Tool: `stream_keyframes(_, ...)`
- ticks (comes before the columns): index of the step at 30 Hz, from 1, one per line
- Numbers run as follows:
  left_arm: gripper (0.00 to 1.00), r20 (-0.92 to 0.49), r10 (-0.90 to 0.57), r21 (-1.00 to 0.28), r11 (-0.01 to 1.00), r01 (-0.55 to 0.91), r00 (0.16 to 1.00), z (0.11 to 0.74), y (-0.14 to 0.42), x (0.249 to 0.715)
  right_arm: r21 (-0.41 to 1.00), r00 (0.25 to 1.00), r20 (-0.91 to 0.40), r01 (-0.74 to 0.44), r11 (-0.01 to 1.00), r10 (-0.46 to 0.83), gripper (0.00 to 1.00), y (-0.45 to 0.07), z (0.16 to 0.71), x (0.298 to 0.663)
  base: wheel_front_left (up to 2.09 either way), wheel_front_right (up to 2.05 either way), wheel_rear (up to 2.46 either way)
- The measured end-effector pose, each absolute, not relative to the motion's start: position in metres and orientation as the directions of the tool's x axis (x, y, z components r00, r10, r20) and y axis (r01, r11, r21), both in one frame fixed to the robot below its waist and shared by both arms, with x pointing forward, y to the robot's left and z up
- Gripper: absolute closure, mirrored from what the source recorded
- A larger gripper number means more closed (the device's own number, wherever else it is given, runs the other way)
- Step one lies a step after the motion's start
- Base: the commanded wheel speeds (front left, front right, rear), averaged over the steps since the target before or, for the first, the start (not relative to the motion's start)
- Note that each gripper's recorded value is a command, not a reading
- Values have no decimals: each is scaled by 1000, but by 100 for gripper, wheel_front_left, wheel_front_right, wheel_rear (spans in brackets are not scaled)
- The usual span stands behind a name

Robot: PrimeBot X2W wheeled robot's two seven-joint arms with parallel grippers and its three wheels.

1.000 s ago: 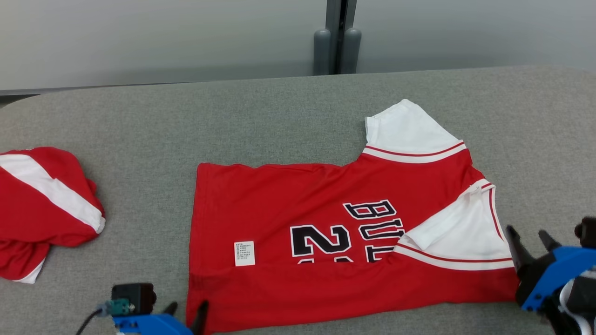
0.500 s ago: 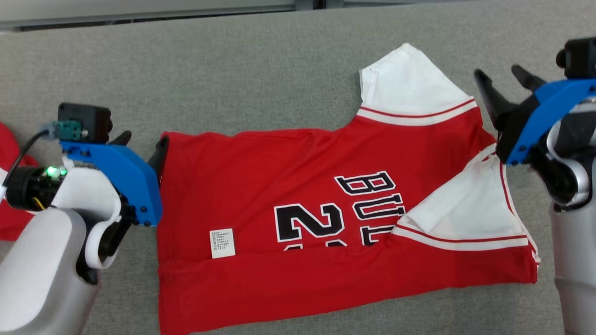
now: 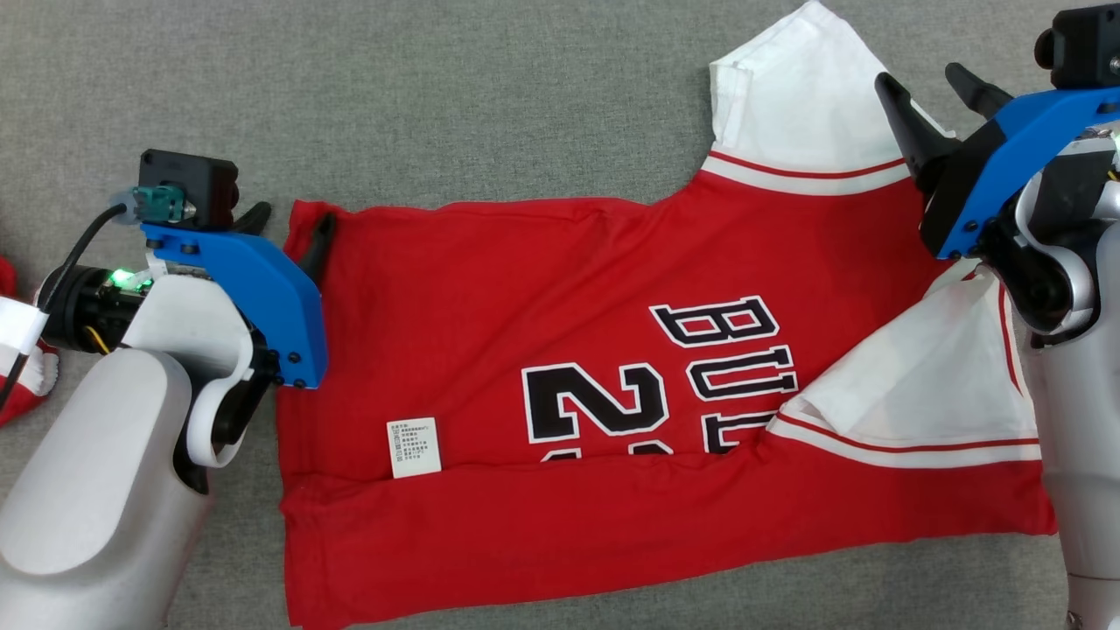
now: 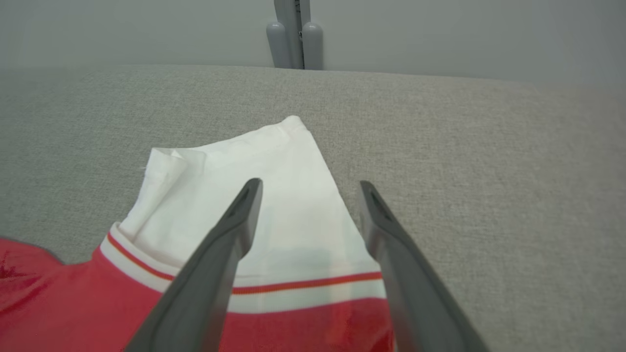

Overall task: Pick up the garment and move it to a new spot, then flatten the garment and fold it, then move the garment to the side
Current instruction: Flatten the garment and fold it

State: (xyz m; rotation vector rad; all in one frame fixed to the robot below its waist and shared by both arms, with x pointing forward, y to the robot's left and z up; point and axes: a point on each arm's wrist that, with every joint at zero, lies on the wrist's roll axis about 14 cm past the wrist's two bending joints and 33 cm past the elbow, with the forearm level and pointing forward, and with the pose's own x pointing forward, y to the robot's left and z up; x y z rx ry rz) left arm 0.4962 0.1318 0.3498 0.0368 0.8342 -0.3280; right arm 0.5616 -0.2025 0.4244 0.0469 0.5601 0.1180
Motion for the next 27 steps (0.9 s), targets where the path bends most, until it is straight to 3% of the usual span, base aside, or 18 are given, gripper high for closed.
stream_keyframes(1, 93, -730, -270, -95, 950, 298, 628, 349, 132, 497, 77, 839, -530, -97, 992, 124, 0, -203, 422, 562, 0, 0, 0)
stream_keyframes(2, 100, -729, -271, -98, 950, 295, 629, 349, 132, 497, 79, 835, -537, -95, 992, 123, 0, -204, 419, 563, 0, 0, 0)
stream_keyframes(14, 100, -674, -330, -159, 938, 307, 661, 354, 123, 490, 57, 822, -561, -78, 995, 97, 0, -205, 412, 609, 0, 0, 0)
stream_keyframes(21, 100, -645, -339, -180, 939, 295, 685, 353, 122, 488, 59, 751, -649, -110, 992, 121, 0, -181, 366, 619, 0, 0, 0)
stream_keyframes(22, 100, -642, -338, -181, 939, 292, 688, 353, 123, 488, 57, 744, -656, -117, 992, 125, 4, -178, 361, 620, 0, 0, 0)
stream_keyframes(23, 100, -637, -336, -185, 940, 286, 694, 353, 123, 488, 42, 739, -662, -129, 991, 124, 66, -177, 359, 622, 0, 0, 0)
stream_keyframes(24, 100, -634, -333, -187, 942, 279, 698, 353, 124, 488, 38, 738, -663, -139, 990, 129, 100, -174, 359, 624, 0, 0, 0)
stream_keyframes(27, 100, -618, -316, -185, 948, 258, 720, 355, 127, 490, 62, 748, -646, -146, 987, 151, 100, -167, 362, 626, 0, 0, 0)
